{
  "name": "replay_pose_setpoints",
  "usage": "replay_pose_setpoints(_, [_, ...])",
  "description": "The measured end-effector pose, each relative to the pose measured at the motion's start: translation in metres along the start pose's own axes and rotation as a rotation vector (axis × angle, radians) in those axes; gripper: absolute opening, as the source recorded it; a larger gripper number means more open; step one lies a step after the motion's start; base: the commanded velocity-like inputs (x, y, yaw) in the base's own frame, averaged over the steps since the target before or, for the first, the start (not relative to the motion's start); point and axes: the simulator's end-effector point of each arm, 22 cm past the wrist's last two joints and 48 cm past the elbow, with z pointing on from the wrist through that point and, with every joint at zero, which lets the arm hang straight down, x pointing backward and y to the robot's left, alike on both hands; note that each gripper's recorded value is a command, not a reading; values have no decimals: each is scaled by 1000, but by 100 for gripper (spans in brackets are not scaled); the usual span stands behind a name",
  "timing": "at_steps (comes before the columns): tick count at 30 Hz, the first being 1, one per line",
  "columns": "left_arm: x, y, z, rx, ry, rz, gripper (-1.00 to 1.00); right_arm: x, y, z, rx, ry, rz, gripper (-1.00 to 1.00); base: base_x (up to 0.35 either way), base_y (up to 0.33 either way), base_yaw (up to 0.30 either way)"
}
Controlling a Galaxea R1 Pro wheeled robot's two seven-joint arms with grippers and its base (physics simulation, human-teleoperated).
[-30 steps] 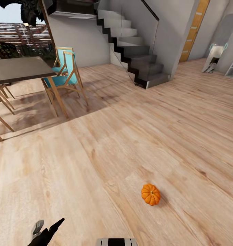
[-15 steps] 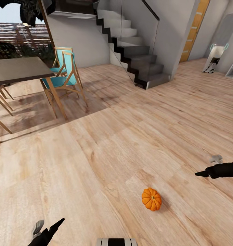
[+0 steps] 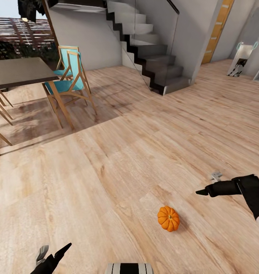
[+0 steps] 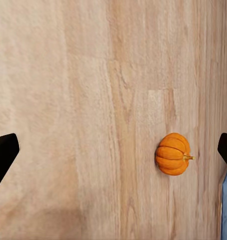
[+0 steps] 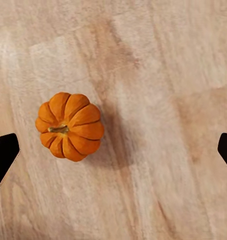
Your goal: Place each of the two pumpkins and all three candles from the living room inside a cabinet in the living room (use any cabinet), then make sure every cabinet is closed, and position the cauldron so it is next to a table in the living room.
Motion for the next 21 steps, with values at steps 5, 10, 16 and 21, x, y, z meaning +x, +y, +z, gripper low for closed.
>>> replay_pose_setpoints(5, [0, 0, 0, -1, -1, 1, 100, -18, 39, 23, -62, -41, -26, 100, 0, 0, 0])
replay_pose_setpoints(10, [0, 1, 0, -4, 0, 3, 100, -18, 75, 54, -101, -31, -18, 100, 0, 0, 0])
replay_pose_setpoints(16, [19, 16, -3, -43, 91, 74, 100, 26, 69, 106, -34, 20, -25, 100, 0, 0, 0])
replay_pose_setpoints(21, [23, 24, -4, -58, 105, 69, 100, 56, 69, 126, -44, 58, -25, 100, 0, 0, 0])
